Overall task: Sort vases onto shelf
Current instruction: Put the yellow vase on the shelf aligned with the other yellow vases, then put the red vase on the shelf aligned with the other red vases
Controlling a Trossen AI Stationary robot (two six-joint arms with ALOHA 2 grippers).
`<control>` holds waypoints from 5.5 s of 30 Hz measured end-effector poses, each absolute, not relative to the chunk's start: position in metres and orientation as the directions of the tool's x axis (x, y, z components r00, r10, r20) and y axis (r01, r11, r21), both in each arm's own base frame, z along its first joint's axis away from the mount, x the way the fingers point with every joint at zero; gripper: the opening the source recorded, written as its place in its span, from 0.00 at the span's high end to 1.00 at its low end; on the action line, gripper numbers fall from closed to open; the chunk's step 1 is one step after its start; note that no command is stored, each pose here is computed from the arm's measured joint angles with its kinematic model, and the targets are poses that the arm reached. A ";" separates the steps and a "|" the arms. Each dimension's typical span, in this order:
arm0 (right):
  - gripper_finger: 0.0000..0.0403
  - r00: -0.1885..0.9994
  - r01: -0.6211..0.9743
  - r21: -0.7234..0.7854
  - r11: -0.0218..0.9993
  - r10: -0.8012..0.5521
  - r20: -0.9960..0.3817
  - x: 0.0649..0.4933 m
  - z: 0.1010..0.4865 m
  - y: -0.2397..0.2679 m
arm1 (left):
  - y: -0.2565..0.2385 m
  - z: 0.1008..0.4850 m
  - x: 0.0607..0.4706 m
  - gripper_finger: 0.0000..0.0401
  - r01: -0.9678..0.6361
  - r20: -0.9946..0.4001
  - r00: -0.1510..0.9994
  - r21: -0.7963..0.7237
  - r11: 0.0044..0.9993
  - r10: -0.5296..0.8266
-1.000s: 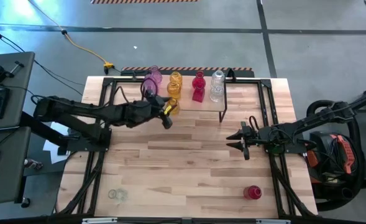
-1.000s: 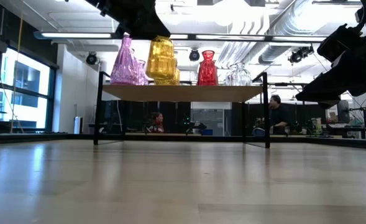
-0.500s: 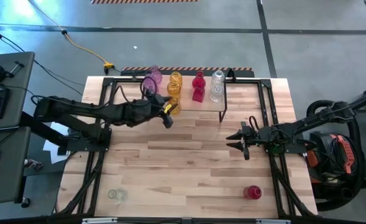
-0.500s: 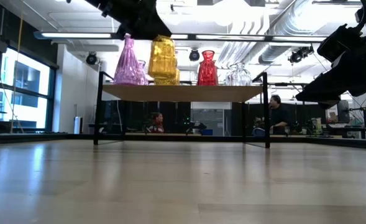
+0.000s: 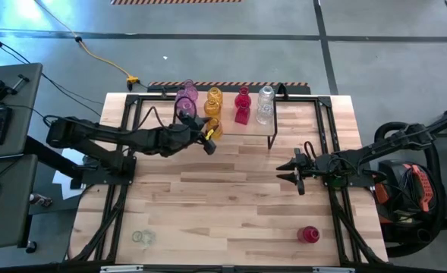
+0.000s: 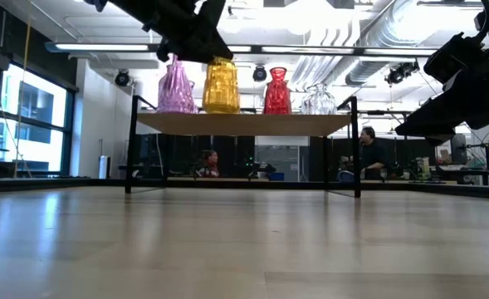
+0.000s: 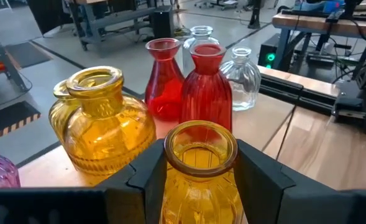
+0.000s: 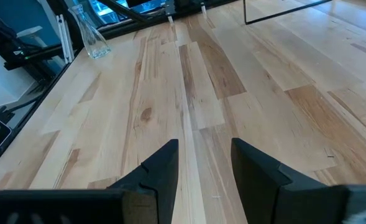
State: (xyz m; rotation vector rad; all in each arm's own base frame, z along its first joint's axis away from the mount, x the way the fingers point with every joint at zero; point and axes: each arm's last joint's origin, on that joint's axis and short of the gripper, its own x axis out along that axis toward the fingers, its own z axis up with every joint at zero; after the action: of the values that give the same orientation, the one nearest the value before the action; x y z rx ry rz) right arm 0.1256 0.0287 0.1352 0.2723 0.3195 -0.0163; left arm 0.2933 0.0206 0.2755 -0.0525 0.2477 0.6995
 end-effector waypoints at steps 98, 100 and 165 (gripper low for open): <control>0.68 0.943 0.064 0.255 0.965 0.025 -0.333 0.125 0.133 0.028 | 0.017 0.255 0.311 0.45 -0.815 -0.182 0.573 -0.020 0.579 0.799; 0.68 0.943 0.064 0.255 0.965 0.026 -0.333 0.125 0.133 0.029 | 0.018 0.255 0.310 0.45 -0.817 -0.183 0.569 -0.017 0.576 0.802; 0.68 0.943 0.064 0.255 0.965 0.025 -0.333 0.125 0.133 0.028 | 0.020 0.257 0.311 0.29 -0.825 -0.152 0.558 0.009 0.566 0.816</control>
State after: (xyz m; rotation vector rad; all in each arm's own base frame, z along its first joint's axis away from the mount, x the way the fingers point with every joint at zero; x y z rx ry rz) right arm 0.1249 0.0285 0.1331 0.2664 0.3405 -0.0200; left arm 0.3111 0.0196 0.2569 -0.0655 0.1455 0.9683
